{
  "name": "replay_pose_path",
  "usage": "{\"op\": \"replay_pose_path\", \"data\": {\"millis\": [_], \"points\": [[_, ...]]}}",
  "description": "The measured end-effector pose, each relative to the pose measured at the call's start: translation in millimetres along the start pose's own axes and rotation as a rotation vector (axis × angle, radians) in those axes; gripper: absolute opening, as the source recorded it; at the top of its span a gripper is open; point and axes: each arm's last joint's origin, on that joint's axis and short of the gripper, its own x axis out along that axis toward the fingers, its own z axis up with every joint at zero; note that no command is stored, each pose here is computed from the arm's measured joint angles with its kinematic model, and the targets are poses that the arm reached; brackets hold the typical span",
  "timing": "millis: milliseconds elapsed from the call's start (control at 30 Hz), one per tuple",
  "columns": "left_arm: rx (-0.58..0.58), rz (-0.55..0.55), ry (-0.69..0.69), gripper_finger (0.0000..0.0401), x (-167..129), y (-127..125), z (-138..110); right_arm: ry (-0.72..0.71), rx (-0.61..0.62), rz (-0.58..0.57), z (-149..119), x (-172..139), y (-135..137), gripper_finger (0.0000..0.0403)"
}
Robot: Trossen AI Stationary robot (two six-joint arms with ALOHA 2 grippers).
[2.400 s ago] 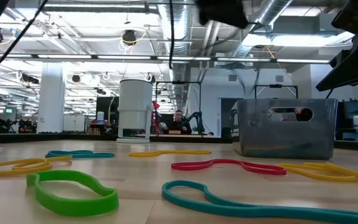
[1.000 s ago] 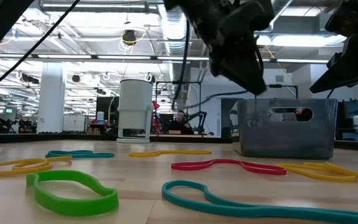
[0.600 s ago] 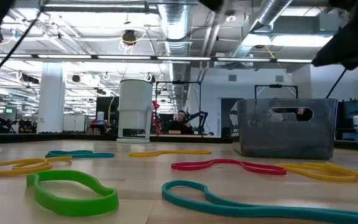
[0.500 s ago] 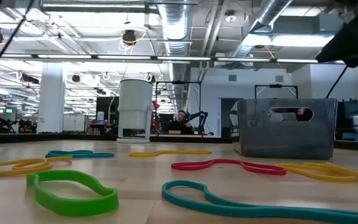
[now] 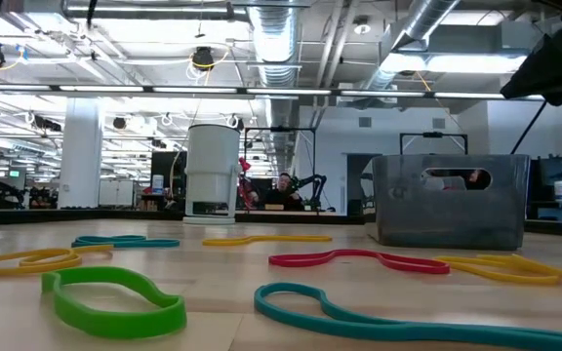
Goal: Pick and place items into bin
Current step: Put the blue rubber band into the black bin
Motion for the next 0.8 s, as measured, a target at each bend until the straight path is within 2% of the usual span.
{"op": "replay_pose_path", "data": {"millis": [67, 167, 233, 300, 400, 567, 667, 800], "points": [[-0.008, -0.084, 0.020, 0.0066, 24.4, -19.7, -22.8, 0.000, 0.000, 0.000, 0.0, 0.0, -0.1, 0.0109], [0.001, -0.285, 0.049, 0.0066, 65.5, -50.3, -53.8, 0.000, -0.007, -0.001, 0.0, 0.0, -0.1, 0.0109], [-0.015, -0.419, 0.015, 0.0066, 87.0, -66.4, -70.0, -0.001, -0.023, -0.001, 0.1, 0.0, -0.1, 0.0109], [-0.052, -0.508, -0.023, 0.0066, 104.2, -75.7, -80.7, -0.003, -0.025, -0.003, 0.1, 0.0, -0.1, 0.0109], [-0.102, -0.518, -0.003, 0.0066, 120.2, -74.9, -97.3, -0.018, -0.023, -0.016, 0.7, 0.0, -0.3, 0.0109], [-0.208, -0.451, 0.062, 0.0066, 138.4, -70.4, -113.5, -0.020, -0.031, -0.025, 0.5, 0.1, -1.0, 0.0109], [-0.194, -0.440, 0.123, 0.0066, 152.1, -77.9, -122.6, -0.033, -0.033, -0.042, 0.8, 0.0, -1.6, 0.0109], [-0.135, -0.496, 0.148, 0.0066, 171.6, -96.3, -129.3, -0.032, -0.035, -0.045, 0.7, 0.0, -1.9, 0.0109]]}}
